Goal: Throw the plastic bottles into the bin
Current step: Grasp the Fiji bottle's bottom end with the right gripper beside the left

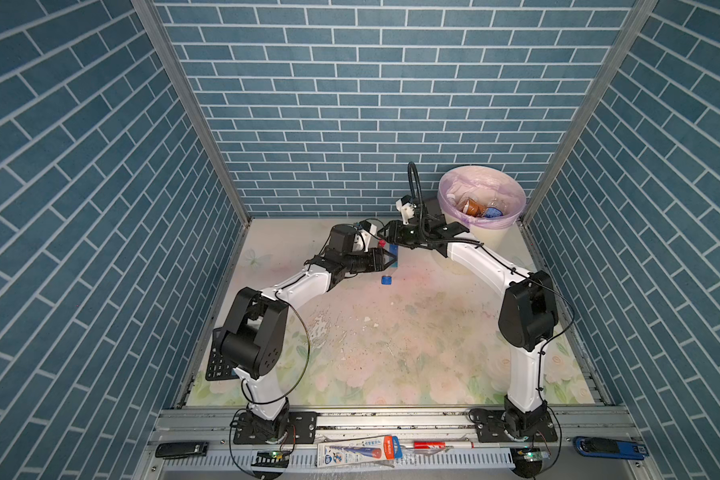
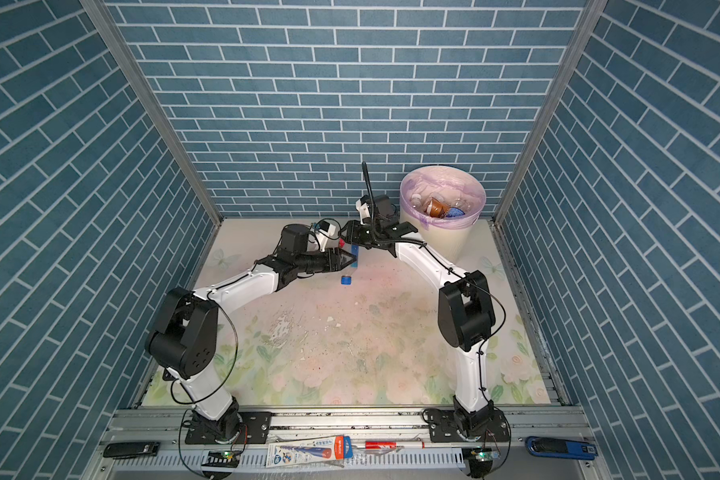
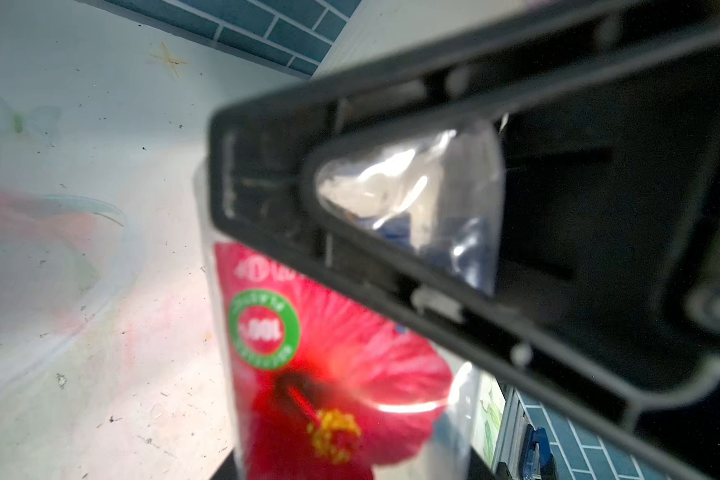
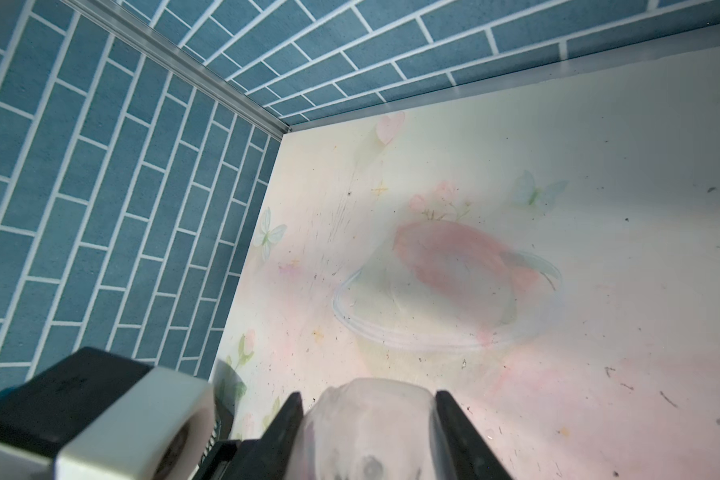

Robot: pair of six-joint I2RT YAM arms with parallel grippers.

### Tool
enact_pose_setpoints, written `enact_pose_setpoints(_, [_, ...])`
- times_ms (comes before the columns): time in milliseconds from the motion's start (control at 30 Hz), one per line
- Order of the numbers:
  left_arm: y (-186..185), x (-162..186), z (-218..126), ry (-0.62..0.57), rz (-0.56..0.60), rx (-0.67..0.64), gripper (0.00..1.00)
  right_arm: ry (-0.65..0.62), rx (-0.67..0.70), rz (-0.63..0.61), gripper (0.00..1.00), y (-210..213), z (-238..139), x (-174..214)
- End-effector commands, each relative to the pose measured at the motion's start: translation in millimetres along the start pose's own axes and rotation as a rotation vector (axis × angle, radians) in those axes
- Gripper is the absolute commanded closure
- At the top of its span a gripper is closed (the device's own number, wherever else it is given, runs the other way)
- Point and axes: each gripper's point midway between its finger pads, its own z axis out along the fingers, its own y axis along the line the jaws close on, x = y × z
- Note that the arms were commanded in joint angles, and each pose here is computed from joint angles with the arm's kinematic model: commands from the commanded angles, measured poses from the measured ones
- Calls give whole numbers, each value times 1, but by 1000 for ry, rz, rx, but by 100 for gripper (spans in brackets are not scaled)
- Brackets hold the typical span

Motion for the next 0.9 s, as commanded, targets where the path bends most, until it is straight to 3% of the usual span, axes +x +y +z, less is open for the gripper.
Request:
enact_pose_setpoints(0, [-7, -26, -18, -82, 38, -14, 40, -66, 63, 40, 60, -19, -20, -16])
enact_pose_setpoints(267, [-9, -19, -12, -67, 36, -5, 34, -106, 46, 64, 65, -12, -25, -27])
enact_pose_setpoints(867, [-11, -4, 11, -38, 16, 27, 19, -136, -16, 111, 67, 4, -28, -36])
